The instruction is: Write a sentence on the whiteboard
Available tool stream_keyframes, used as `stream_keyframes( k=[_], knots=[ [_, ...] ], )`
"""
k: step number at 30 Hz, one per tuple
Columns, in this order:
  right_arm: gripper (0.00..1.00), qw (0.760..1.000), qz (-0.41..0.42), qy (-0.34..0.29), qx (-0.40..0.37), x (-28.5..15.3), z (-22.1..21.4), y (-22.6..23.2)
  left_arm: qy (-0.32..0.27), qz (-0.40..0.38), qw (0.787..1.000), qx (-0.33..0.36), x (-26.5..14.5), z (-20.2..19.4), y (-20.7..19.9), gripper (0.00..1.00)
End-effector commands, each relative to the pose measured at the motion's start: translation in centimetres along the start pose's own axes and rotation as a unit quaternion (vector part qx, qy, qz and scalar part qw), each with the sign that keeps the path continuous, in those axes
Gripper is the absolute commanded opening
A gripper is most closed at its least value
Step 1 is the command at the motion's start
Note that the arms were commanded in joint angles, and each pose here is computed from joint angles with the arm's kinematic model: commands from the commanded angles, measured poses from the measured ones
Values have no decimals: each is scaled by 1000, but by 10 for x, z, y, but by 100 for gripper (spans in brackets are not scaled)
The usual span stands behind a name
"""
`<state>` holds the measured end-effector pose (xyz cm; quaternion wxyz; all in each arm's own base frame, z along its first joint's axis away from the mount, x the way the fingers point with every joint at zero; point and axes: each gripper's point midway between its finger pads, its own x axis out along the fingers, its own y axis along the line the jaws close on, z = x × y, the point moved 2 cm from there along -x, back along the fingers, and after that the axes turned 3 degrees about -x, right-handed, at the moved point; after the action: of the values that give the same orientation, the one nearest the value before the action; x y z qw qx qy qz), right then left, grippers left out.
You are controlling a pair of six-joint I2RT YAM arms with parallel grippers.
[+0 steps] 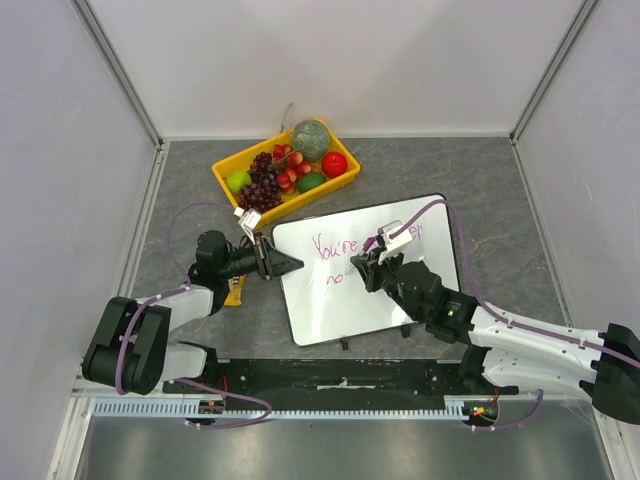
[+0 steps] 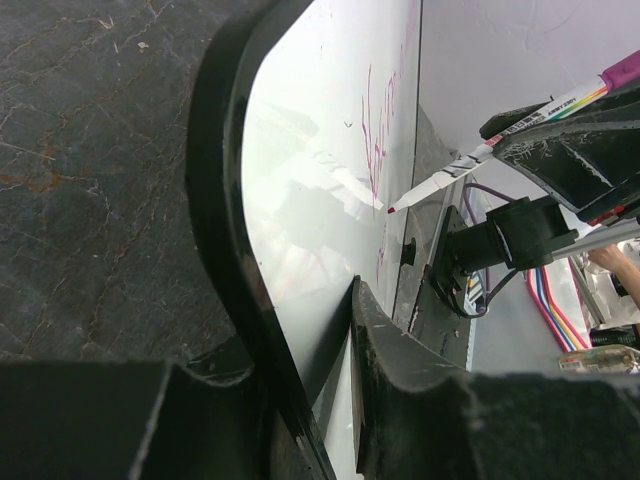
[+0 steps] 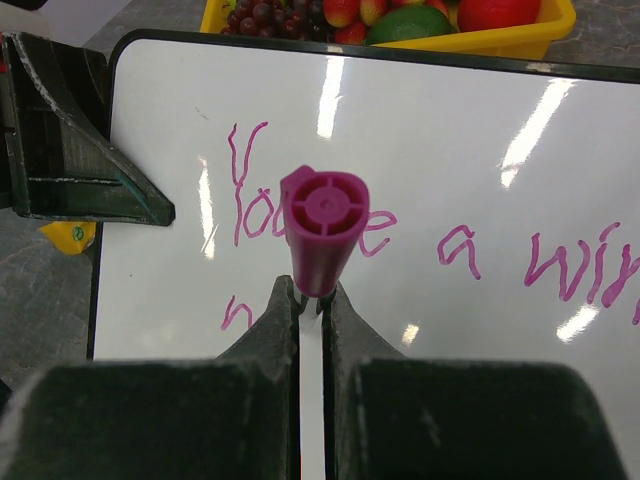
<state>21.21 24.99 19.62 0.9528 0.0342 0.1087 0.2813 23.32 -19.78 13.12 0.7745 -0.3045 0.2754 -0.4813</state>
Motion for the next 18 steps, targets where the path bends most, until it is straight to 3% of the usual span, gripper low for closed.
stream_keyframes(
  k=[1, 18],
  knots=[
    [0, 1000, -9, -20, 14, 0, 8, -3, 26, 24, 998, 55, 3, -18, 18, 2],
    [0, 999, -16, -23, 25, 3, 14, -2, 24, 24, 998, 56, 2, -17, 18, 2]
  ],
)
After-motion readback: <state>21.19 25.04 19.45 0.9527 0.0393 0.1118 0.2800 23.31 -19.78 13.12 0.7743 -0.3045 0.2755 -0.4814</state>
